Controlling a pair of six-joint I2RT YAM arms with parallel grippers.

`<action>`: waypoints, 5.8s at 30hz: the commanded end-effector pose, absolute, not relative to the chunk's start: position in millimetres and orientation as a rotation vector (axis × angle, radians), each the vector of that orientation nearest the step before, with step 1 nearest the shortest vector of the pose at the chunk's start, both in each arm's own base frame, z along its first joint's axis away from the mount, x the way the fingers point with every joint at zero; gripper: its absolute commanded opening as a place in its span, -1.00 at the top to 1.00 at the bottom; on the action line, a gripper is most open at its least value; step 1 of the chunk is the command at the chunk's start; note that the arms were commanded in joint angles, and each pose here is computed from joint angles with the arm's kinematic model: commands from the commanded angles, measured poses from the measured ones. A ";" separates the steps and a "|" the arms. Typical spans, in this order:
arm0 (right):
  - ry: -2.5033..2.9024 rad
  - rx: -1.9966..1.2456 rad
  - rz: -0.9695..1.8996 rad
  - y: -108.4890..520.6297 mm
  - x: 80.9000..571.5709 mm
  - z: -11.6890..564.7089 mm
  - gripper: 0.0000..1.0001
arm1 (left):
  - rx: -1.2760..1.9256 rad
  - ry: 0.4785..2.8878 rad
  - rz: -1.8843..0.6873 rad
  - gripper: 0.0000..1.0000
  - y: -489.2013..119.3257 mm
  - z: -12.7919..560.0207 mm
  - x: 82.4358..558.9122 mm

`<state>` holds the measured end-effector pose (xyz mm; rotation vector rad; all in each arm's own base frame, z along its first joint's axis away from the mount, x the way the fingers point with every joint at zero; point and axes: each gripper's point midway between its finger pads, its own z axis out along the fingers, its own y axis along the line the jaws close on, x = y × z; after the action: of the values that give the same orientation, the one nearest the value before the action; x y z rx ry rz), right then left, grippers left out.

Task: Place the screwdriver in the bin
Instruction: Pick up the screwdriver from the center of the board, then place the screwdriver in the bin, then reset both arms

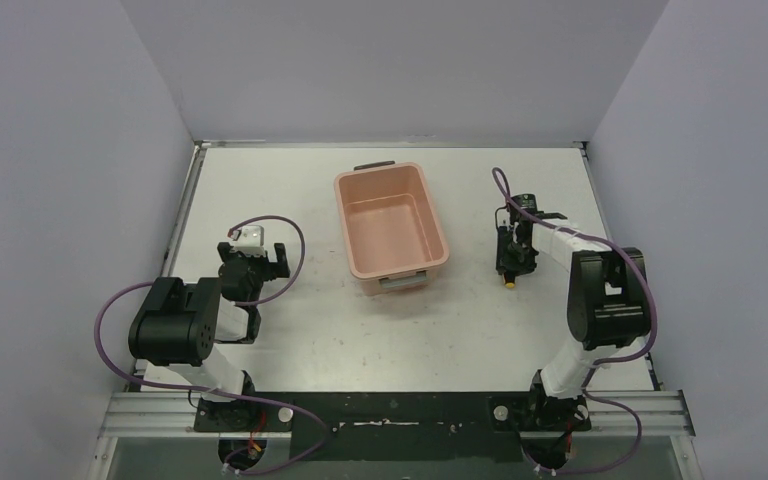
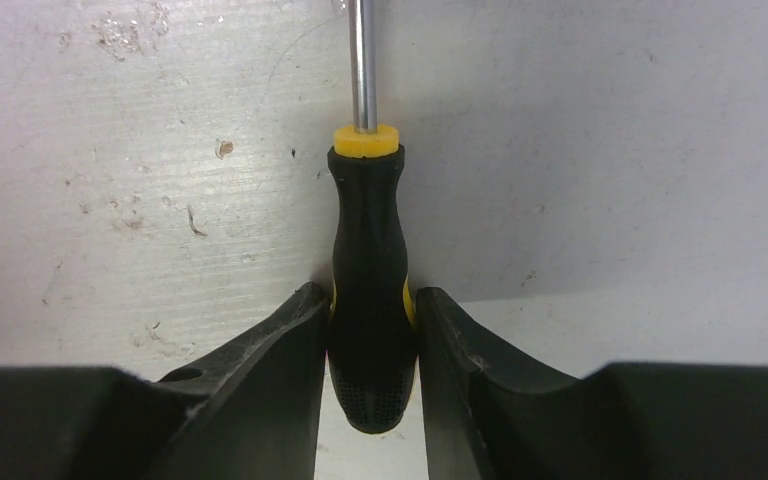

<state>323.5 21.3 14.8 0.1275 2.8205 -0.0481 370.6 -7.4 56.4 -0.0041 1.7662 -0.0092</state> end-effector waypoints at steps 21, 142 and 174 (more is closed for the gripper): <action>2.585 0.167 -0.037 18.7 352.2 173.3 1.00 | -0.008 1.702 -0.007 -0.94 -7.5 75.4 380.4; 1.830 0.285 0.159 37.6 329.0 179.3 -1.00 | -0.017 1.703 -0.003 -0.94 -6.3 75.1 380.4; 1.720 0.174 0.201 41.1 299.6 162.8 -1.00 | -0.016 1.706 -0.001 -0.94 -6.2 74.4 380.3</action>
<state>300.1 44.3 144.0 0.1466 1.8313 0.1802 370.5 -6.7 56.3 -0.0074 1.7666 -0.0058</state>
